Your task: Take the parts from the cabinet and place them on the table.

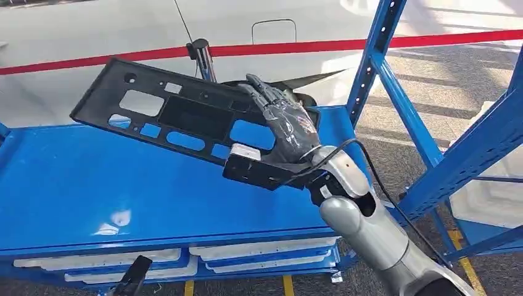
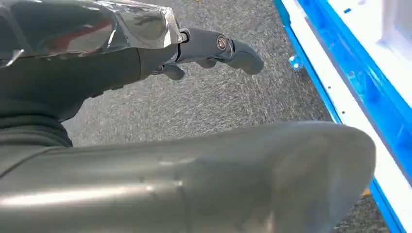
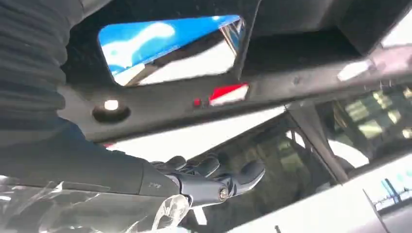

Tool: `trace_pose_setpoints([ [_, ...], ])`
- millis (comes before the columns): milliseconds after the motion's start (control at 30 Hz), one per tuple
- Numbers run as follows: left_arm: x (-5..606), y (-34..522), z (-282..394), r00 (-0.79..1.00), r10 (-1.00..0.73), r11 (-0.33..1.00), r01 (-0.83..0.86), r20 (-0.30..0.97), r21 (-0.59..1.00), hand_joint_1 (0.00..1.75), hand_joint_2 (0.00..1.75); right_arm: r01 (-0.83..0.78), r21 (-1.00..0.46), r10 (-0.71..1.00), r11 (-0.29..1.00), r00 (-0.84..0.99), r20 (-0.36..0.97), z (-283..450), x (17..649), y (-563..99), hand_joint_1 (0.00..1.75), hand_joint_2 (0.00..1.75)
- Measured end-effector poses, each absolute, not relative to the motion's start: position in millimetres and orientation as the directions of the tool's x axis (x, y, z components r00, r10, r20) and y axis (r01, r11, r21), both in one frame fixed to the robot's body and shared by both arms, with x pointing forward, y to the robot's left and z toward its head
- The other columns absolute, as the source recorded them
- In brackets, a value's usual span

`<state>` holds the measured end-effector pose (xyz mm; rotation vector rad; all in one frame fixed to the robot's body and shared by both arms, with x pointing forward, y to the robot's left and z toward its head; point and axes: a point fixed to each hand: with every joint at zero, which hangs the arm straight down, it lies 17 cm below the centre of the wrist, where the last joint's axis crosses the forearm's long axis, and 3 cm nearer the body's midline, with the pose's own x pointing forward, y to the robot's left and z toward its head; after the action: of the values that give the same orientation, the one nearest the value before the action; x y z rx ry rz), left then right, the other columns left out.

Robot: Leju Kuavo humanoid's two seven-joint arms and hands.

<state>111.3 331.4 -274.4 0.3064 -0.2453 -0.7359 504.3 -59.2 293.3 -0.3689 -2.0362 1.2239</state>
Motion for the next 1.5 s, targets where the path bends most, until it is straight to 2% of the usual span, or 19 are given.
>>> trace_pose_setpoints([
  [133,112.5,331.4,-274.1,0.715,-0.69,0.699,0.619,0.112,0.358,0.0,0.0,0.007,-0.846,0.584,0.533,-0.726,0.362,320.4,498.2,-67.4,0.0,1.75],
  [267,112.0,331.2,-274.3,0.708,-0.698,0.692,0.627,0.11,0.359,0.0,0.0,0.06,-0.833,0.581,0.549,-0.744,0.33,334.7,489.6,-72.7,0.0,1.75],
  [633,113.8,330.1,-274.0,0.704,-0.701,0.689,0.629,0.112,0.36,0.0,0.0,0.084,-0.822,0.571,0.563,-0.759,0.314,342.7,478.1,-78.5,0.0,1.75],
  [933,112.9,329.7,-274.2,0.694,-0.711,0.679,0.639,0.109,0.361,0.0,0.0,0.245,-0.746,0.585,0.619,-0.777,0.231,377.0,460.0,-93.3,0.0,1.75],
  [1167,112.9,329.8,-274.2,0.693,-0.712,0.678,0.64,0.109,0.361,0.0,0.0,0.254,-0.737,0.585,0.626,-0.779,0.228,379.8,458.0,-94.6,0.0,1.75],
  [1333,117.7,330.4,-273.2,0.689,-0.717,0.673,0.641,0.111,0.368,0.0,0.0,0.343,-0.637,0.582,0.69,-0.787,0.207,413.5,442.9,-113.0,0.0,1.75],
  [1500,118.0,330.7,-273.1,0.684,-0.721,0.668,0.646,0.11,0.37,0.0,0.0,0.35,-0.616,0.58,0.706,-0.784,0.219,412.8,440.5,-119.6,0.0,1.75],
])
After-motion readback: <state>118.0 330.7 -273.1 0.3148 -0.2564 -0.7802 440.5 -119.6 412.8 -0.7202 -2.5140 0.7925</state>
